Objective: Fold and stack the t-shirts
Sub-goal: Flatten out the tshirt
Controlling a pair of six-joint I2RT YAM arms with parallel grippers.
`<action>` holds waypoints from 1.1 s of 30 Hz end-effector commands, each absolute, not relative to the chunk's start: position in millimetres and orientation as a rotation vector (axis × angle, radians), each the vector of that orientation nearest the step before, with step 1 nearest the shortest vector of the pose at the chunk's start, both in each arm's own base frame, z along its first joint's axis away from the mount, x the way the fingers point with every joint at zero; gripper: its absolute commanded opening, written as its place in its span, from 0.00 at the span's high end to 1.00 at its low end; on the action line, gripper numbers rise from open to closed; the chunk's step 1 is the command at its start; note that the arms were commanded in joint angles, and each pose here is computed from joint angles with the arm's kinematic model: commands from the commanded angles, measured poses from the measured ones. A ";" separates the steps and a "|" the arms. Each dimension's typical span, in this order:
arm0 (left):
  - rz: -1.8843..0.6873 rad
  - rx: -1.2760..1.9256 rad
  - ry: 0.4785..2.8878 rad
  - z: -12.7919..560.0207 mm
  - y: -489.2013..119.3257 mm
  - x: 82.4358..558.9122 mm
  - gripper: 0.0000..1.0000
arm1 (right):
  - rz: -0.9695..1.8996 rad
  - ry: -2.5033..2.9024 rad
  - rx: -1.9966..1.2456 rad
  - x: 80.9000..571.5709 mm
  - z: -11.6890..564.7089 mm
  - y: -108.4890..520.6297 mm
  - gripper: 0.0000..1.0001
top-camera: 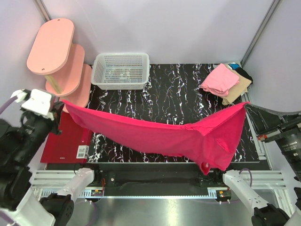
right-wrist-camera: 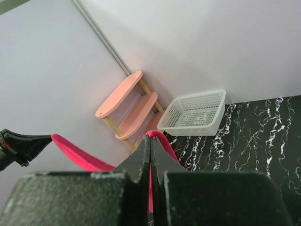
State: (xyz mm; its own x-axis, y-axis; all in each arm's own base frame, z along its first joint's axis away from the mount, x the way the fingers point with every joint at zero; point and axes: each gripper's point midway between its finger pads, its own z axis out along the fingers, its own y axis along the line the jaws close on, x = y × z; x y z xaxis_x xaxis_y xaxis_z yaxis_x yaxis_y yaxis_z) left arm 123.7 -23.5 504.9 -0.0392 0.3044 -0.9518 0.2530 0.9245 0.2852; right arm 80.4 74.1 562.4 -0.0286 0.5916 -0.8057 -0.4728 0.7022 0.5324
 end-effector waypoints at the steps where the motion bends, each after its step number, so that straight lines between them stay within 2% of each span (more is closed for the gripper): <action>1: 0.013 0.467 1.899 431.2 -23.8 146.2 1.00 | 0.742 1.397 0.185 128.5 554.7 67.3 1.00; 7: 0.153 0.452 2.018 359.7 -7.2 225.6 1.00 | 0.584 1.596 0.311 232.5 501.0 71.7 1.00; 8: 0.178 0.463 2.105 328.0 -3.6 242.0 1.00 | 0.560 1.657 0.328 258.1 484.0 76.9 1.00; 10: 0.247 0.453 2.122 311.0 4.2 270.5 1.00 | 0.530 1.724 0.362 288.9 460.2 82.3 1.00; 11: 0.265 0.471 2.192 283.1 6.2 286.5 1.00 | 0.508 1.788 0.375 313.2 438.8 88.2 1.00; 17: 0.430 0.472 2.320 230.3 25.3 373.2 1.00 | 0.414 2.004 0.440 399.9 347.9 96.7 1.00; 19: 0.482 0.464 2.319 231.4 30.4 396.8 1.00 | 0.432 2.042 0.464 421.3 325.5 99.3 1.00; 20: 0.492 0.486 2.369 211.2 30.8 409.4 1.00 | 0.427 2.047 0.483 429.0 319.1 94.6 1.00; 22: 0.541 0.483 2.364 212.9 35.0 428.1 1.00 | 0.438 2.070 0.508 445.4 304.8 94.2 1.00; 25: 0.602 0.509 2.425 185.1 41.5 451.4 1.00 | 0.448 2.087 0.522 463.5 294.4 94.4 1.00; 33: 0.655 0.507 2.446 168.3 46.2 480.7 1.00 | 0.453 2.126 0.528 490.7 271.5 101.3 1.00</action>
State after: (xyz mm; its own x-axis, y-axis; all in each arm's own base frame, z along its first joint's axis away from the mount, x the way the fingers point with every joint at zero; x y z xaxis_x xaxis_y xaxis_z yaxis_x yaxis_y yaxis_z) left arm 458.4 34.3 142.7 -0.7967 0.4842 -0.3616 0.2840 0.8281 0.4833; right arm 470.9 97.2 249.4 -0.5816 0.5074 -0.6358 0.2444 0.8545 0.4583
